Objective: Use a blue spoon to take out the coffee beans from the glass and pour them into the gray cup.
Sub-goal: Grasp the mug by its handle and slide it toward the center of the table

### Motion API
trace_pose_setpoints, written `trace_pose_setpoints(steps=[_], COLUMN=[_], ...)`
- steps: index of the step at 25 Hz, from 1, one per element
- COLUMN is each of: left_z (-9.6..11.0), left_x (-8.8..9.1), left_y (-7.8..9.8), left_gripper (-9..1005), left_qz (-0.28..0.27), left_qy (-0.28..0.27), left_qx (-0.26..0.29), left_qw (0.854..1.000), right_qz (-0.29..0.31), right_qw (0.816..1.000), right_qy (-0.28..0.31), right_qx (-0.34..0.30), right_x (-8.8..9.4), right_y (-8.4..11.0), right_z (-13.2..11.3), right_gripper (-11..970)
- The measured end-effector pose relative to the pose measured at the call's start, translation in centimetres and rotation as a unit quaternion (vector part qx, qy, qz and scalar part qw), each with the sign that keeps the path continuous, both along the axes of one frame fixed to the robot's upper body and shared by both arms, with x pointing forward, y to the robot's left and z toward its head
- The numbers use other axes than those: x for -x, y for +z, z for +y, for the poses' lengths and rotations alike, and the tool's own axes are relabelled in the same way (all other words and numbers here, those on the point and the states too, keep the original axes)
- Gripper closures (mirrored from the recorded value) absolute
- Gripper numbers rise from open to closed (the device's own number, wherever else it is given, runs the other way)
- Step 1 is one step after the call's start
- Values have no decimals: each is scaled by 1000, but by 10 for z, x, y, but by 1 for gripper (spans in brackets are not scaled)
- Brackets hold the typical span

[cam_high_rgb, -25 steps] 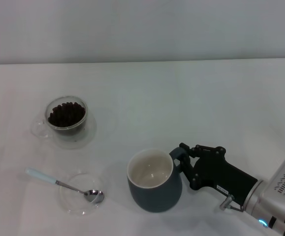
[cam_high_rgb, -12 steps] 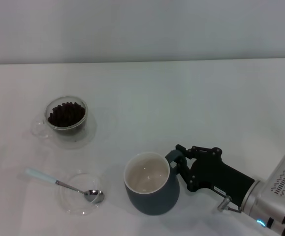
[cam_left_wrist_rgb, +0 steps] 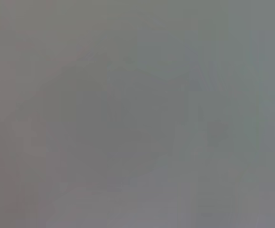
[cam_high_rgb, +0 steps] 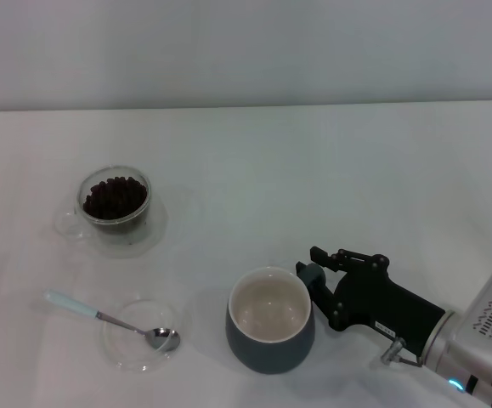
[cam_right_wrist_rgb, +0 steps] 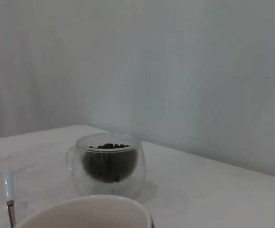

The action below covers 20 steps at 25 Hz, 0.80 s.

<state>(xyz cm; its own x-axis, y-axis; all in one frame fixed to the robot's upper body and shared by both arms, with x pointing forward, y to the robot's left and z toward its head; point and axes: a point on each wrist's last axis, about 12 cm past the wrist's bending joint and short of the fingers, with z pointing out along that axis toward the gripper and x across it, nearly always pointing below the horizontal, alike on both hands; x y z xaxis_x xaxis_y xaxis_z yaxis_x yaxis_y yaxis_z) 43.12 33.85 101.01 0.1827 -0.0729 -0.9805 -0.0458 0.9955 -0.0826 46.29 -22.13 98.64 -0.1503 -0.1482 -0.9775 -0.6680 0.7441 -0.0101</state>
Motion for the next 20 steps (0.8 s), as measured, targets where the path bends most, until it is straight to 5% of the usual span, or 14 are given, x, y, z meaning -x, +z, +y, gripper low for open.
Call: trace_pose_setpoints(steps=[16, 20], left_z=[1, 2], left_x=[-2, -3], left_y=[2, 2], left_gripper=[104, 104], left_qz=[-3, -5], left_qy=[-1, -1], left_qx=[-3, -5], left_qw=[1000, 1000], right_qz=[11, 15], right_qw=[1000, 1000], right_qy=[-18, -22], right_qx=[6, 12], right_x=[3, 7], right_y=[-5, -8], right_z=[-12, -18], right_gripper=[582, 473])
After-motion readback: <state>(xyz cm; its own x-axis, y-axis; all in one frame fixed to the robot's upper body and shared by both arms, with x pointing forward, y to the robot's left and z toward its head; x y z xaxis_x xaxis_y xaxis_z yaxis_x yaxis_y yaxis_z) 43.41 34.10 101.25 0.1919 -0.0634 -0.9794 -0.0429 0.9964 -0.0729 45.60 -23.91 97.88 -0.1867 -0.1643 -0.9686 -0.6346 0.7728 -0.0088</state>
